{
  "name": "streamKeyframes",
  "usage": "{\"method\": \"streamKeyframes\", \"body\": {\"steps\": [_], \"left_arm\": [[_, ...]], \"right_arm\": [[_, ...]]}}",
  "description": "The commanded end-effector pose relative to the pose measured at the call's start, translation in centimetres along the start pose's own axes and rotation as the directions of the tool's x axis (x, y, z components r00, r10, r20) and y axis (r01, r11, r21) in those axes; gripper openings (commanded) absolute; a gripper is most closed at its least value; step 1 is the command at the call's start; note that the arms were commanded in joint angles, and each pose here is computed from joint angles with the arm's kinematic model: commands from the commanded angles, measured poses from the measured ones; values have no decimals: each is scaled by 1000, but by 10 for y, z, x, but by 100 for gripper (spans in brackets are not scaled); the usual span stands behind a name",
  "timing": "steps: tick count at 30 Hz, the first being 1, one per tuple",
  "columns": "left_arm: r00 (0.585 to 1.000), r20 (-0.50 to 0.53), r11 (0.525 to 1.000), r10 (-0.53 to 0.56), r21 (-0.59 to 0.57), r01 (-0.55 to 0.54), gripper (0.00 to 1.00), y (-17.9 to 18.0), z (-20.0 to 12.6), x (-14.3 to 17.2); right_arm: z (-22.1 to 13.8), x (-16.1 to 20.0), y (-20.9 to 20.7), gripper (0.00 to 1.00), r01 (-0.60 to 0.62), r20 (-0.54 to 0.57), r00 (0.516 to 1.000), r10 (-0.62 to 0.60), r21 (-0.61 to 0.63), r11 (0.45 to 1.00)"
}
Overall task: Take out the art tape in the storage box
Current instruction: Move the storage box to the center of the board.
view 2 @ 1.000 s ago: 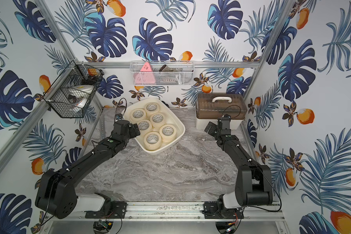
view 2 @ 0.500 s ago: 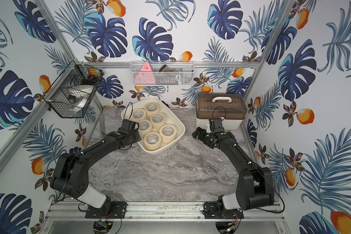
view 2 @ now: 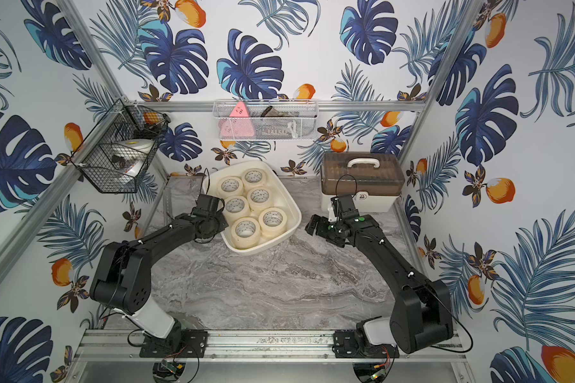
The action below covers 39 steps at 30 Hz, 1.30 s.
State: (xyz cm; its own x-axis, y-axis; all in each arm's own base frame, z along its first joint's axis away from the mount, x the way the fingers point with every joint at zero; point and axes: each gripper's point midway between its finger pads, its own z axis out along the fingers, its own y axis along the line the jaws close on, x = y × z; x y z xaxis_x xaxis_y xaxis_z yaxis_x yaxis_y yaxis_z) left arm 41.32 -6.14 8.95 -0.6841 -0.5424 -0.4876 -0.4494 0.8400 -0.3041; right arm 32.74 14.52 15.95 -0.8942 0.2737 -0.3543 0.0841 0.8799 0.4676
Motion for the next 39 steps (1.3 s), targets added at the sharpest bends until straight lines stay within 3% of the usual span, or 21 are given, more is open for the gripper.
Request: {"method": "streamKeyframes", "body": {"steps": [1, 13, 26, 33, 39], "left_arm": [[988, -94, 993, 118, 31, -116, 3, 1, -6, 26], [960, -156, 971, 233, 98, -220, 0, -13, -46, 72], [888, -210, 900, 410, 250, -356, 0, -49, -68, 137], [879, -204, 887, 432, 271, -373, 0, -51, -70, 145], [886, -183, 888, 426, 273, -371, 2, -51, -73, 141]], "right_arm": [[-6, 4, 2, 100, 21, -8, 1000, -21, 11, 1000], [-23, 4, 21, 100, 51, -11, 999, -51, -25, 998], [-41, 15, 36, 100, -8, -38, 999, 5, -79, 997], [-48, 15, 52, 100, -47, -26, 999, 44, -121, 992], [-36, 16, 64, 100, -156, -33, 988, 154, -92, 983]]}}
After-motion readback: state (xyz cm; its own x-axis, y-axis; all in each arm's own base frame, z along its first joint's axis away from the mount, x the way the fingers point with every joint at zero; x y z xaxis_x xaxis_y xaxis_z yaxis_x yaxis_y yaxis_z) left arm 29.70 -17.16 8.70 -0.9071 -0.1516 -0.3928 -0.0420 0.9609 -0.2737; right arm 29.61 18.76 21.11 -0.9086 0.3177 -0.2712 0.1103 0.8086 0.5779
